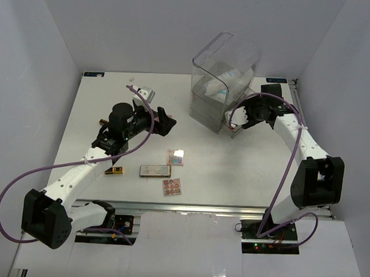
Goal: Organize the makeup
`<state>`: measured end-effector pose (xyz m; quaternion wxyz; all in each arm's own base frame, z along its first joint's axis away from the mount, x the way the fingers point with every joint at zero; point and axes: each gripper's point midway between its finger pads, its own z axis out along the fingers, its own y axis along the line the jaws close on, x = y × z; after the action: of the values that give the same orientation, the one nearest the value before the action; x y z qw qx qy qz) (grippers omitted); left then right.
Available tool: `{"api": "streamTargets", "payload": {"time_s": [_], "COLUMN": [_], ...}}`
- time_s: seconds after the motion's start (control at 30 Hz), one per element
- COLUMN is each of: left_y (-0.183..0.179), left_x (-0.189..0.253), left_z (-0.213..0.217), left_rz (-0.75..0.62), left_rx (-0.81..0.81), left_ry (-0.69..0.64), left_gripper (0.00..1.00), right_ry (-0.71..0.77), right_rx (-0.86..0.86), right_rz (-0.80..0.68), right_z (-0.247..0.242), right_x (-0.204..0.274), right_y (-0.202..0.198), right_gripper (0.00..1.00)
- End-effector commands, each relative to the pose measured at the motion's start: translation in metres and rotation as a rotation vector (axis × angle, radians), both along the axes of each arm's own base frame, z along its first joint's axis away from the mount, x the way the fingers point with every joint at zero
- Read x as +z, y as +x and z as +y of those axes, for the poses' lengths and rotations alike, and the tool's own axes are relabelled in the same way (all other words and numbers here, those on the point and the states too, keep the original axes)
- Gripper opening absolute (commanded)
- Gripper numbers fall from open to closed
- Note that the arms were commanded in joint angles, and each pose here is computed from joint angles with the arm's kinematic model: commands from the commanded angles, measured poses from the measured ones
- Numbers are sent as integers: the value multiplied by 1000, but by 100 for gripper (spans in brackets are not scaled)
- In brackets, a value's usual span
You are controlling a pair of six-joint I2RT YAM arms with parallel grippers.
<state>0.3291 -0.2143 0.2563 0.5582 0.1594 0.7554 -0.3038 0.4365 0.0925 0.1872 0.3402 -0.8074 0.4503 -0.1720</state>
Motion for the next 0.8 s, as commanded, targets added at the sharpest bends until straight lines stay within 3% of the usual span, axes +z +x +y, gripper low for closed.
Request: {"api": "streamTargets", "payload": {"time_s": [0.0, 0.63, 0.77], "left_y": [-3, -1, -1], "left_x": [13, 13, 12], "left_z": [3, 4, 4], "left_rz": [-36, -32, -30], "left_rx": [0, 3, 1], "left_ry": [-18, -21, -22], "left_gripper": [98, 98, 98], "right_ry": [11, -36, -39], "right_rx": [31, 109, 114], "right_rz": [-81, 2, 2], "right_z": [12, 29, 29], "right_x": [18, -26, -26], "right_y": [16, -4, -7], "right_gripper": [39, 56, 68]}}
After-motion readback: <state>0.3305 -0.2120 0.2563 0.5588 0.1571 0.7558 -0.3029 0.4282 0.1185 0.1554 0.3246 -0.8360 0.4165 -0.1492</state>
